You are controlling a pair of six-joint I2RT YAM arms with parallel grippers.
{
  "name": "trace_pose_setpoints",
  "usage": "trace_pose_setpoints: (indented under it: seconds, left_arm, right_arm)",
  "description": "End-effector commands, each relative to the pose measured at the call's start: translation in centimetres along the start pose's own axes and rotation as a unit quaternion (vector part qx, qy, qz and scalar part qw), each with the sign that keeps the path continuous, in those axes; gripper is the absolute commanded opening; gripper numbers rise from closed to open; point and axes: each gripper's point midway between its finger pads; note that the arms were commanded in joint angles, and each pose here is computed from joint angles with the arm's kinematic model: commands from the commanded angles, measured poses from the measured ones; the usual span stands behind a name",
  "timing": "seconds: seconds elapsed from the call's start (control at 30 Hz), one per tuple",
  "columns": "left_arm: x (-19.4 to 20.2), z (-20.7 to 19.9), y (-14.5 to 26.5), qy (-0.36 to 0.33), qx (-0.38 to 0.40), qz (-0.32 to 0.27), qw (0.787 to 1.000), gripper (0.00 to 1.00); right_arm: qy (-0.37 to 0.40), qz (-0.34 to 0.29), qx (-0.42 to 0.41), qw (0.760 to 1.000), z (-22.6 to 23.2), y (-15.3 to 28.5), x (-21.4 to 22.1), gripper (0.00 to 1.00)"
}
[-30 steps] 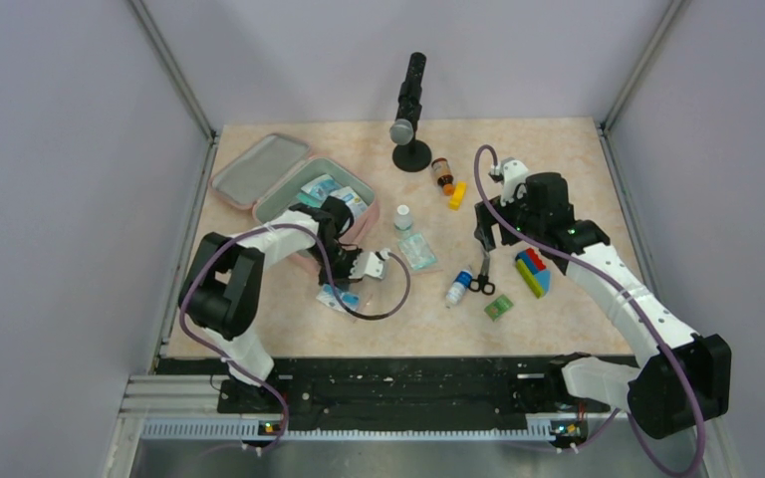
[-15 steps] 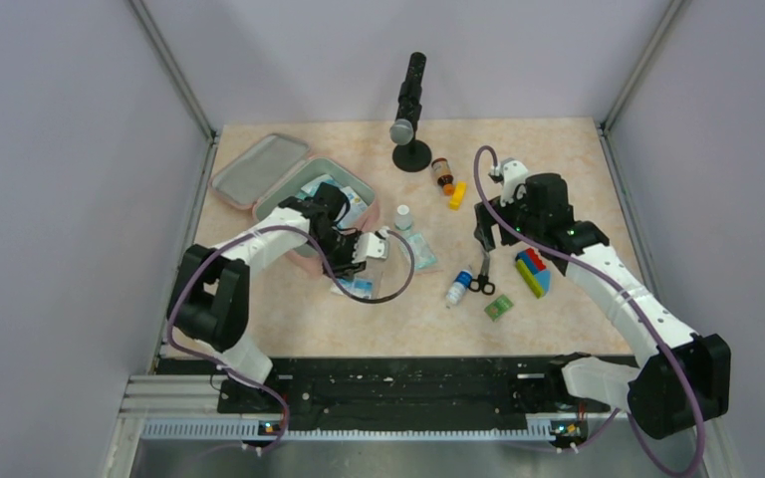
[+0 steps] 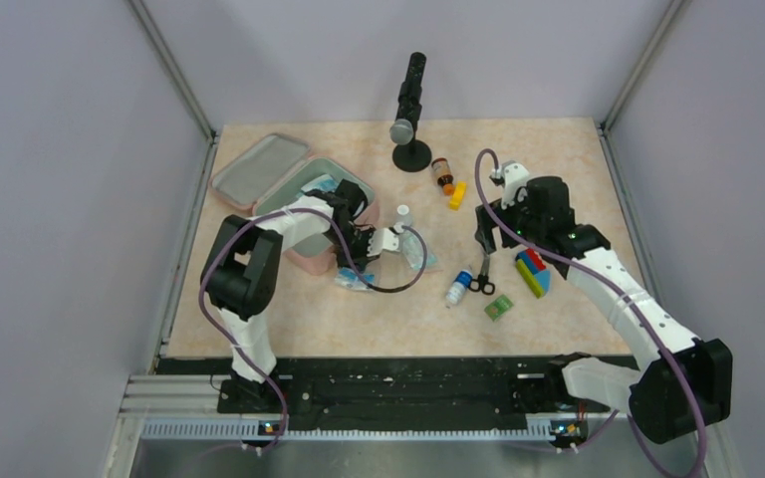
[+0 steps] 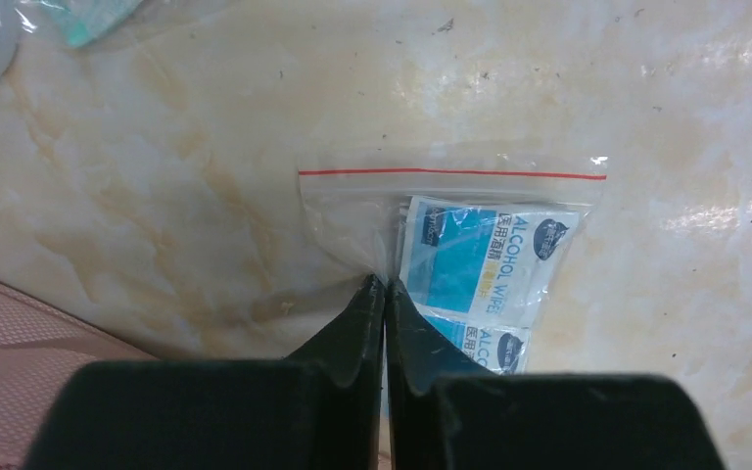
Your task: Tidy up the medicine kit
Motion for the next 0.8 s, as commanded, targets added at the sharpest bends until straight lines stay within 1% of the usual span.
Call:
trace_pose_setpoints:
  seconds: [0.0,0.07,0.17,0.33,0.43,0.5,0.57,0.63,0.7,0.77]
  left_arm:
    - [0.9,-1.8,-0.1,0.000,0.036,0.016,0.999,0.00]
    - [-0.2,-2.2,0.9,0.000,0.034,-0.004,0.999,0.00]
    - [-3.1,-2.7,3.5,-0.011,0.014,-0.055,0.998,0.00]
    - [-7.8,-2.8,8.0,-0.025,-0.027,-0.135,0.990,0.00]
    - [-9.8,-2.0,10.6,-0.001,-0.070,-0.162,0.984,0.00]
    - [-10.3,-0.1,12.7,0.043,-0.132,-0.161,0.977,0.00]
    - [-10.0,2.4,14.8,0.095,-0.203,-0.165,0.960,0.00]
    - [-8.7,5.0,17.0,0.144,-0.266,-0.167,0.938,0.00]
    - [-6.2,7.3,18.6,0.203,-0.312,-0.153,0.916,0.00]
    - [-3.7,9.0,19.6,0.265,-0.336,-0.137,0.894,0.00]
  right_arm:
    - [0.011,-0.026,0.007,1.000,-0.1,0.7,-1.1,0.81]
    - [0.012,-0.025,0.007,1.000,-0.1,0.7,-1.0,0.81]
    - [0.013,-0.023,0.008,1.000,-0.2,0.6,-0.9,0.81]
    - [0.012,-0.021,0.006,1.000,0.0,0.2,-0.6,0.81]
    - [0.011,-0.021,0.004,1.000,0.0,0.1,-0.6,0.81]
    - [0.011,-0.020,0.005,1.000,-0.1,0.1,-0.6,0.81]
    - [0.011,-0.019,0.006,1.000,-0.1,0.0,-0.6,0.81]
    - [0.011,-0.019,0.005,1.000,-0.1,0.0,-0.6,0.81]
    - [0.011,-0.019,0.004,1.000,-0.1,-0.1,-0.7,0.81]
    - [0.012,-0.020,0.005,1.000,-0.1,-0.1,-0.7,0.81]
Point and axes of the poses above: each gripper's point midway between its finger pads, its own y axis back along the fingers, its own z axis along the line the jaws close on, x = y × z, and after that the axes turned 9 degrees about y, right-handed
